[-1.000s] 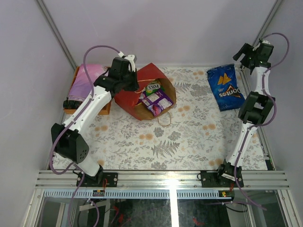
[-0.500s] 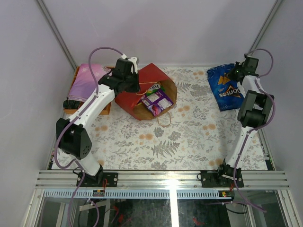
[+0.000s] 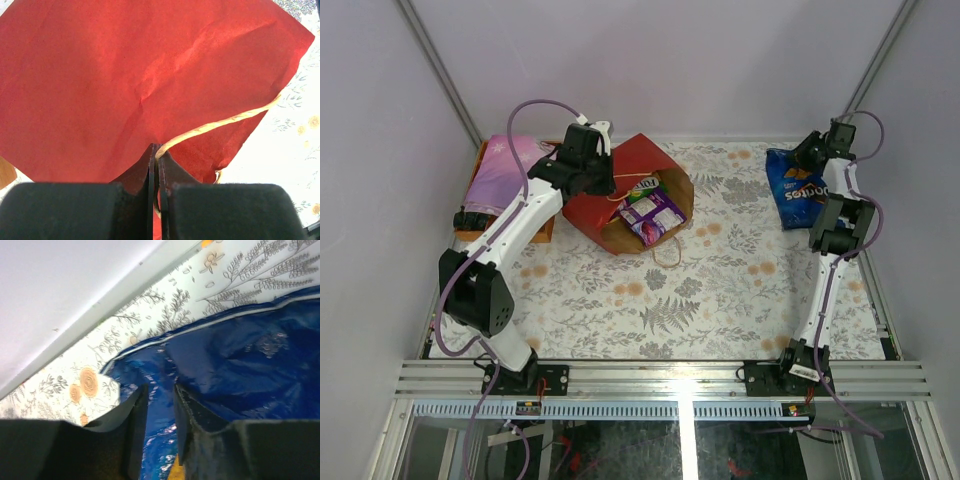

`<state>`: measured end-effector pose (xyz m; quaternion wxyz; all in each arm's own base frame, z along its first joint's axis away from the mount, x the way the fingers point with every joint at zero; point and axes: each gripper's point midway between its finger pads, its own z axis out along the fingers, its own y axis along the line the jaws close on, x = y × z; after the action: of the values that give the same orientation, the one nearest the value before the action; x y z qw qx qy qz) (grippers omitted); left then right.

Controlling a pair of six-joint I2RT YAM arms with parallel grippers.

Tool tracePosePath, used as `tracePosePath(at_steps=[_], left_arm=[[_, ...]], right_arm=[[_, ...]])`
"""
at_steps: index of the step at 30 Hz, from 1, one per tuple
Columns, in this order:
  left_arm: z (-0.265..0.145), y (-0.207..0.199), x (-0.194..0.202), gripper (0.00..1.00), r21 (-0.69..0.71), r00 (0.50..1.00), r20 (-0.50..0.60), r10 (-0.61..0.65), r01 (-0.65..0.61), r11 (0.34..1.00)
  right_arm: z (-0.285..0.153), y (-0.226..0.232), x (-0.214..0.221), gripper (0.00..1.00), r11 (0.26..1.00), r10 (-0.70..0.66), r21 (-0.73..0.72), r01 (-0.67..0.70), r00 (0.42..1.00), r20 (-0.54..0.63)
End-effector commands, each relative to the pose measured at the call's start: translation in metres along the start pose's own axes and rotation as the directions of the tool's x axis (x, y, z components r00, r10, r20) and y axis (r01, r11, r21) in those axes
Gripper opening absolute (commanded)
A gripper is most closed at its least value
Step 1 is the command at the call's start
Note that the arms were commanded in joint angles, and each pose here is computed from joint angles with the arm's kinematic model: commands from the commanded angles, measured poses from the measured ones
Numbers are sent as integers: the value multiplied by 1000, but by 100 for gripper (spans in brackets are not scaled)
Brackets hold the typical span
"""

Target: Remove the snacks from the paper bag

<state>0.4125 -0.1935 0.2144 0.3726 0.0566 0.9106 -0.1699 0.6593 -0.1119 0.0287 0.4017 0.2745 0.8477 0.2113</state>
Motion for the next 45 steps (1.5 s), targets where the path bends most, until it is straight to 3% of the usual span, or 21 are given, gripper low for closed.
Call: tracePosePath(at_steps=[1, 5, 8, 13, 17, 20, 24, 29, 32, 35, 38, 41, 42, 45], left_arm=[[-13, -2, -19, 0, -6, 998, 62, -8, 8, 1000], [-12, -2, -19, 0, -5, 998, 60, -15, 15, 1000], [-12, -2, -18, 0, -2, 998, 57, -22, 22, 1000], [-14, -6, -17, 0, 15, 998, 60, -29, 28, 999], [-16, -5, -16, 0, 10, 998, 62, -29, 29, 1000], [-18, -4, -14, 0, 7, 998, 63, -29, 28, 1000], [-18, -3, -11, 0, 3, 997, 65, -30, 30, 1000], [-19, -2, -10, 0, 4, 997, 66, -29, 29, 1000], [-20, -2, -12, 0, 3, 997, 72, -25, 25, 1000], [-20, -5, -15, 0, 15, 997, 73, -27, 26, 1000], [-25, -13, -20, 0, 48, 996, 81, -31, 28, 998], [-31, -21, -30, 0, 81, 994, 103, -28, 20, 997], [-33, -23, -33, 0, 87, 994, 109, -23, 14, 996], [-36, -25, -40, 0, 93, 993, 120, 1, -13, 996]], right_arm=[[-29, 51, -47, 46, 982, 11, -189, -1, 999, 50], [-82, 94, -86, 78, 966, -67, -233, 111, 980, 190], [-108, 91, -107, 82, 976, -148, -115, 184, 952, 267], [-110, 46, -111, 75, 964, -255, 139, 228, 940, 227], [-103, 20, -98, 73, 943, -292, 217, 253, 940, 175], [-90, 8, -87, 64, 935, -306, 229, 271, 943, 131], [-68, -13, -62, 39, 934, -291, 228, 274, 956, 46], [-45, -31, -31, 36, 947, -242, 210, 243, 970, -33], [-36, -34, -18, 28, 958, -210, 186, 219, 976, -63], [-36, -14, -13, 24, 977, -186, 89, 191, 980, -69], [-55, 18, -36, 35, 978, -201, 47, 201, 980, -1], [-96, 57, -71, 74, 977, -212, 21, 211, 970, 118], [-115, 76, -84, 82, 977, -210, 2, 213, 963, 171], [-182, 141, -99, 89, 979, -119, -119, 165, 940, 321]])
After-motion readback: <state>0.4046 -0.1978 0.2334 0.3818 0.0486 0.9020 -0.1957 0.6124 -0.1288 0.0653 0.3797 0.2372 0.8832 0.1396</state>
